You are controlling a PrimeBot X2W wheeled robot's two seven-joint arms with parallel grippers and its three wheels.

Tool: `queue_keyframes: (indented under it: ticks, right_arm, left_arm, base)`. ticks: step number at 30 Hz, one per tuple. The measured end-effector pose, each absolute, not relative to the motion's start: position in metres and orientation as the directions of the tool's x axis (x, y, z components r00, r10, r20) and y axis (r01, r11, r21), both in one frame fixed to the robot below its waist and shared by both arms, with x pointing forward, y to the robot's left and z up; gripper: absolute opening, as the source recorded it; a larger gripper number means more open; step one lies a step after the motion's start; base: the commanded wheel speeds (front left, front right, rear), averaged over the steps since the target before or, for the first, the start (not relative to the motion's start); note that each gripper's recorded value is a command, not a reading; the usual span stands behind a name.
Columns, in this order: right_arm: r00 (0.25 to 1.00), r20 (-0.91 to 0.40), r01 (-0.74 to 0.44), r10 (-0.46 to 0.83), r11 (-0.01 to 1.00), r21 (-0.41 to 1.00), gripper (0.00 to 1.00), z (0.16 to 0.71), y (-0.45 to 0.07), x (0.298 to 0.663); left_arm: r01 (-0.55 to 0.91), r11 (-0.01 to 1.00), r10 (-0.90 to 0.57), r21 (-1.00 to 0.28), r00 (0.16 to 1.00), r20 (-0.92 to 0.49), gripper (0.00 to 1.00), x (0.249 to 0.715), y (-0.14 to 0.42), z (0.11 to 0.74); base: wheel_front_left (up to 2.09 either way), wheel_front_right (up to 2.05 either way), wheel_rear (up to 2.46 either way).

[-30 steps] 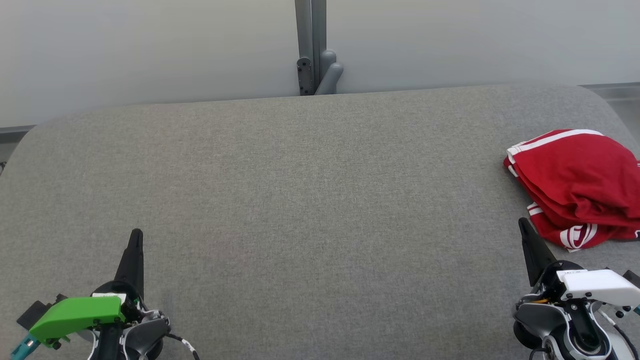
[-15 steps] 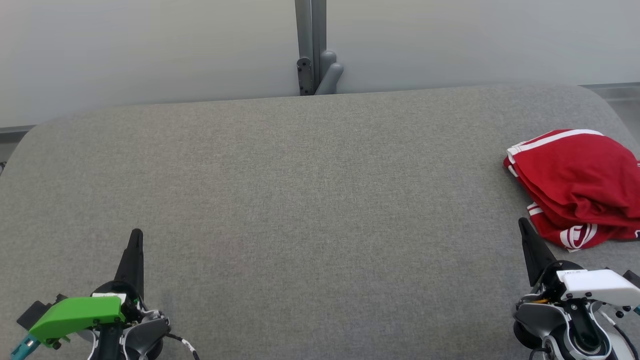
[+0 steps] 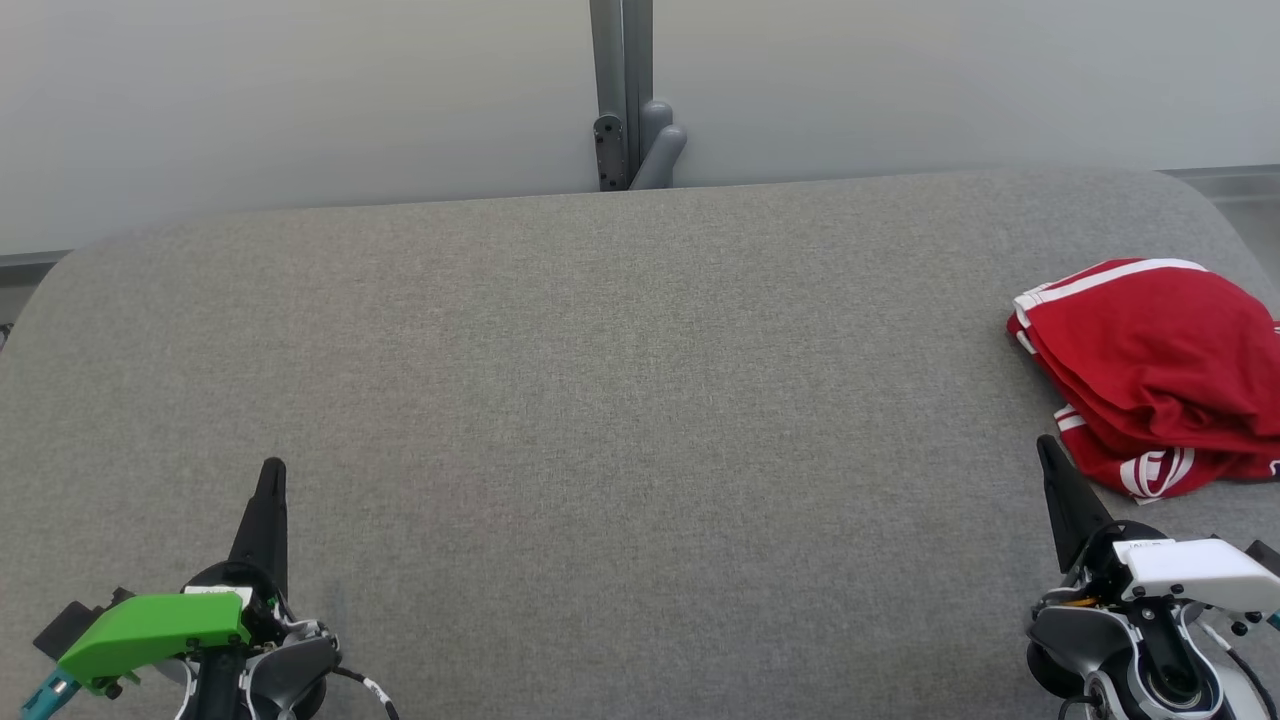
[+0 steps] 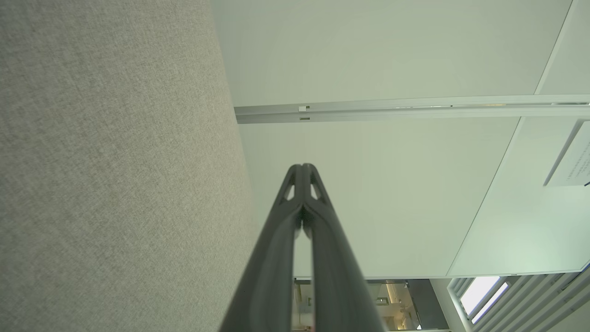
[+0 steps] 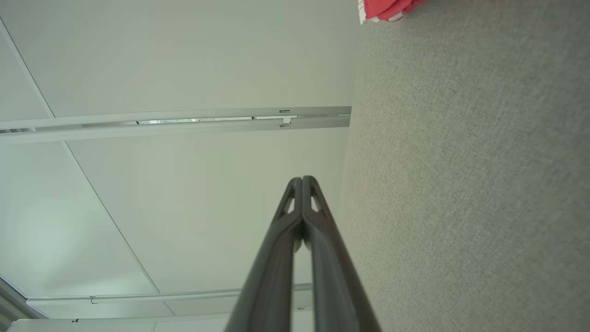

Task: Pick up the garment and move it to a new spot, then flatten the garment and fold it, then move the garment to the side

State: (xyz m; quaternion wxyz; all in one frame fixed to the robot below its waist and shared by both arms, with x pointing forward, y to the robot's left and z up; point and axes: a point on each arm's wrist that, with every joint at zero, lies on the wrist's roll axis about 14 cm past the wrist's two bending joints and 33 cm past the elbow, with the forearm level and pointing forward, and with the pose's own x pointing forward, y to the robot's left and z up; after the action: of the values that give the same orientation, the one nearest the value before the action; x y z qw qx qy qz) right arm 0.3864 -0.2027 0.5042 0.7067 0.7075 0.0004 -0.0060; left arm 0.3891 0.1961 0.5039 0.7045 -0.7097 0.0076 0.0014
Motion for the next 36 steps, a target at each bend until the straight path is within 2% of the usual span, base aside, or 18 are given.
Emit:
queue_keyframes:
  ticks: [36]
  right_arm:
    - [1.0,-0.009,0.009,-0.008,-0.001,1.0,0.0,0.5042,-0.2027,0.3864]
  left_arm:
    - [-0.013,-0.007,-0.009,-1.0,1.0,-0.012,0.0,0.3891,0.196,0.5039]
  base:
    - [0.0,0.0,0.0]
